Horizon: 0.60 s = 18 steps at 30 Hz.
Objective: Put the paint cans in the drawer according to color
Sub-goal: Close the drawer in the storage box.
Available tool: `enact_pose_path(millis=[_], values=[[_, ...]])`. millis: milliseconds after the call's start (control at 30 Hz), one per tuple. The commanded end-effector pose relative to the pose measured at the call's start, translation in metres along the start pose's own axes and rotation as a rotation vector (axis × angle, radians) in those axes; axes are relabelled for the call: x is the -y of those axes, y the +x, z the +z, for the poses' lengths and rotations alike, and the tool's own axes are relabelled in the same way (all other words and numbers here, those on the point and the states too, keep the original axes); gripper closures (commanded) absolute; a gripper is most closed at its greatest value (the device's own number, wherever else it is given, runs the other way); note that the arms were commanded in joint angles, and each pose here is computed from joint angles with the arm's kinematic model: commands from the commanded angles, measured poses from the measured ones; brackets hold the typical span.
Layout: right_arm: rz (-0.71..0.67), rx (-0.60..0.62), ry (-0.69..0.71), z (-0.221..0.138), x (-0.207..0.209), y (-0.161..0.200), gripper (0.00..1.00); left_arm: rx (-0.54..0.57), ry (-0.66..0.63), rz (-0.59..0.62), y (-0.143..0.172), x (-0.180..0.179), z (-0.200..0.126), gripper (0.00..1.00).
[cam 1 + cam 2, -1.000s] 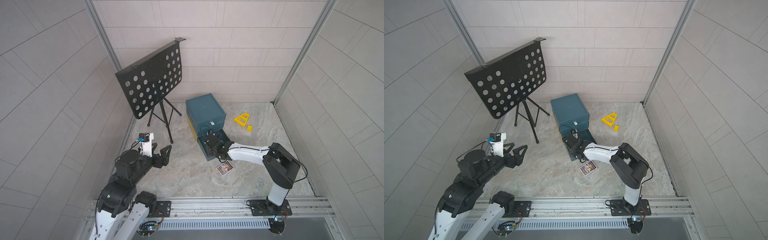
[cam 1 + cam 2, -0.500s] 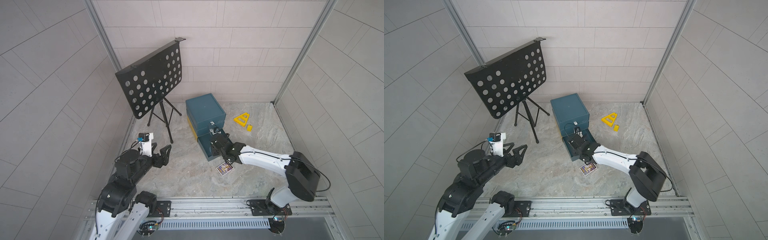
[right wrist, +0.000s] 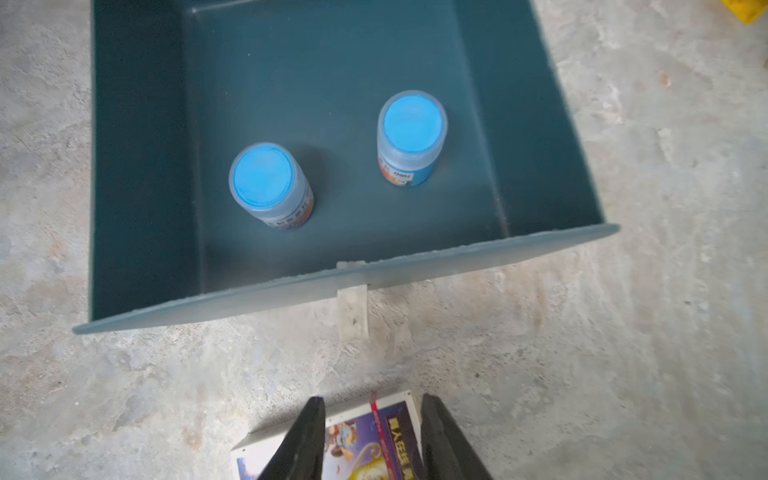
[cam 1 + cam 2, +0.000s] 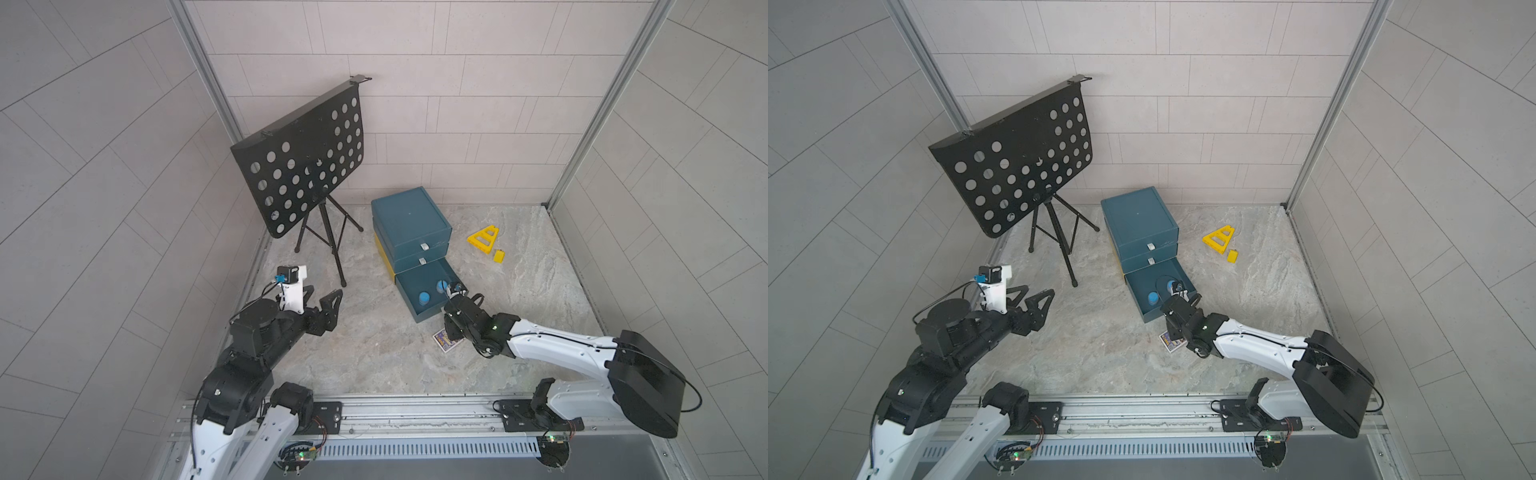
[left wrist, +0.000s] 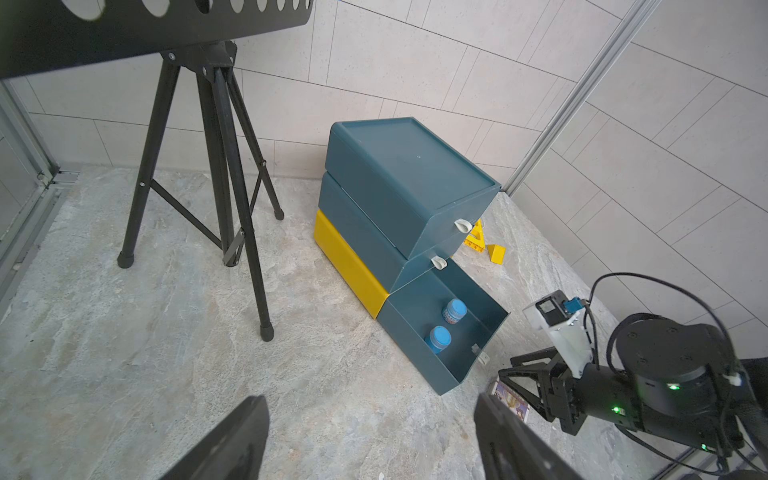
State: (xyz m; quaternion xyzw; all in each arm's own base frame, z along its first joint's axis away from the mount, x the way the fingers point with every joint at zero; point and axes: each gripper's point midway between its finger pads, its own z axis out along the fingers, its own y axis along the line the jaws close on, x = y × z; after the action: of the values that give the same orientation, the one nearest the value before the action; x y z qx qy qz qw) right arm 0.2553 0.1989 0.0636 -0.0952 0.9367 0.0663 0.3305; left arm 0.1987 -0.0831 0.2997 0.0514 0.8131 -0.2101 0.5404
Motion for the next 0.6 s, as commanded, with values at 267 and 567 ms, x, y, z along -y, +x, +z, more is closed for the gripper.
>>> enact_pose_path(millis=[267, 567], values=[[0.002, 0.228, -0.002, 0.034, -0.012, -0.043, 0.62, 0.008, 0.002, -0.005, -0.004, 0.001, -0.001, 0.15], [0.036, 0.335, -0.031, 0.049, -0.030, -0.084, 0.62, 0.010, -0.001, -0.005, -0.004, 0.000, -0.001, 0.15]])
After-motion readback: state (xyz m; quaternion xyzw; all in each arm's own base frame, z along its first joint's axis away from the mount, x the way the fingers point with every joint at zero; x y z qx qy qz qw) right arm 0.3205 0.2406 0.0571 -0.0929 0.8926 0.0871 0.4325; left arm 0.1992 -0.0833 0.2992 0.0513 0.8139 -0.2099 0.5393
